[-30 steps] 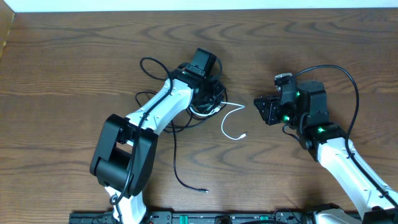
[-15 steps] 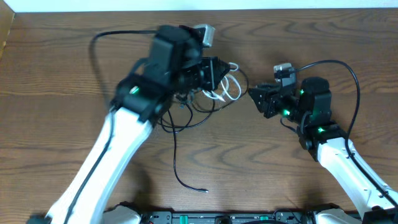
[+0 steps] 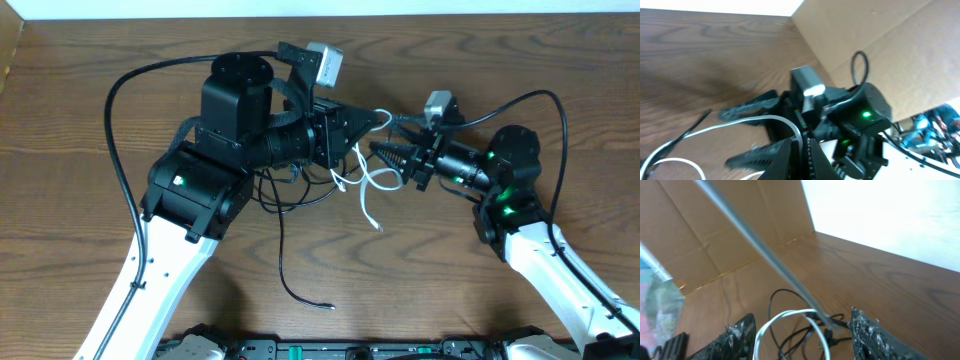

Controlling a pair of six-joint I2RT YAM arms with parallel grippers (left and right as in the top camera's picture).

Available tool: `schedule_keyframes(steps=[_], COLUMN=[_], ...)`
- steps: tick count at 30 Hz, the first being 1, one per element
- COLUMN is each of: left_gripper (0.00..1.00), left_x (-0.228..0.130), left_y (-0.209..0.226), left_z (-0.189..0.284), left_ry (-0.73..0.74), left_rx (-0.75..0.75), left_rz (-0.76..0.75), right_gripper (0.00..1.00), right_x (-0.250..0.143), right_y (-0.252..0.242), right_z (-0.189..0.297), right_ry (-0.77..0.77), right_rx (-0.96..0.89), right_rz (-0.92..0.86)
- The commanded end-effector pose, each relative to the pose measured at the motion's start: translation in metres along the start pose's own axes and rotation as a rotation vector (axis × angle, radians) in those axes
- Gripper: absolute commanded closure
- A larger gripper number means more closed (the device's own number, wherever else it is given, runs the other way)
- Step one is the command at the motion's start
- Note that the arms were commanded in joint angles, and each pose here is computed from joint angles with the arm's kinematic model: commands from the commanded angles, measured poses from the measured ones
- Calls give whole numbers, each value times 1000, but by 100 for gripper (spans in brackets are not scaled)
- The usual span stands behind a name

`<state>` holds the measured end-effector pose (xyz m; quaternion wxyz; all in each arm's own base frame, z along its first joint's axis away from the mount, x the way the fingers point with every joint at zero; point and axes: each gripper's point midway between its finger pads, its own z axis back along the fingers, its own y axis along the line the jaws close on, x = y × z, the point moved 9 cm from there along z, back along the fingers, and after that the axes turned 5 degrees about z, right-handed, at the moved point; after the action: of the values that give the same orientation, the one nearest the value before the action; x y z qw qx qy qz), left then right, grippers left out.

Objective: Untangle cables

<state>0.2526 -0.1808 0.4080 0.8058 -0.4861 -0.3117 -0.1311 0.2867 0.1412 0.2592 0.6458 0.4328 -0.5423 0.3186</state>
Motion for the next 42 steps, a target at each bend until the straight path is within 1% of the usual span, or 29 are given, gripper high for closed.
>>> schedule_keyframes(steps=[1, 2, 5, 7, 9, 10, 11, 13, 14, 18, 19, 20, 21, 23, 24, 25, 29, 31, 36, 37, 38, 42], left_gripper=[92, 92, 92, 92, 92, 93, 92, 92, 92, 92, 83, 64, 51, 30, 27, 27, 27, 27, 27, 30, 34, 44], left_x=[0, -1, -5, -7, -10, -11, -12, -14, -15, -15, -15, -16, -16, -18, -19, -21, -29, -33, -38, -39, -41, -48], left_y=[-10, -11, -15, -18, -20, -20, -19, -18, -17, -16, -15, -13, -10, 1, 7, 16, 39, 49, 67, 71, 76, 91], left_z=[1, 2, 2, 3, 4, 4, 4, 4, 4, 4, 4, 3, 3, 2, 1, 0, -3, -7, -23, -26, -32, -44], left_ry=[34, 43, 84, 112, 136, 146, 151, 163, 165, 160, 157, 153, 146, 131, 126, 123, 144, 168, 236, 247, 268, 323], left_rx=[-100, -116, -169, -206, -232, -236, -232, -224, -222, -211, -205, -186, -154, -43, 10, 92, 266, 316, 356, 362, 368, 400], left_rz=[-33, -34, -30, -27, -21, -14, -7, 4, 1, -29, -42, -46, -48, -38, -36, -27, 20, 43, 91, 99, 115, 183], right_gripper=[42, 44, 59, 63, 64, 68, 75, 95, 99, 99, 99, 99, 99, 99, 99, 99, 99, 99, 99, 99, 99, 99], right_x=[1, 1, 2, 1, 1, 1, 1, 1, 1, 0, 0, -1, -2, -3, -3, -4, -4, -3, -4, -4, -3, -4], right_y=[6, 4, -3, -9, -13, -14, -15, -15, -15, -11, -10, -9, -8, -6, -5, -5, -5, -5, -5, -5, -5, -5], right_z=[-5, -5, -4, -4, -3, -3, -3, -3, -3, -3, -4, -4, -4, -4, -4, -4, -4, -4, -4, -4, -4, -4], right_ry=[0, -3, -16, -21, -24, -25, -26, -26, -25, -16, -12, -8, -2, 8, 10, 13, 12, 10, 10, 10, 10, 10], right_rx=[25, 6, -84, -154, -205, -216, -221, -220, -220, -178, -166, -149, -132, -107, -103, -103, -104, -103, -103, -103, -103, -104], right_rz=[13, 12, 9, 2, -3, -3, -2, -2, 2, 1, 0, -2, -5, -11, -13, -16, -15, -13, -13, -13, -13, -14])
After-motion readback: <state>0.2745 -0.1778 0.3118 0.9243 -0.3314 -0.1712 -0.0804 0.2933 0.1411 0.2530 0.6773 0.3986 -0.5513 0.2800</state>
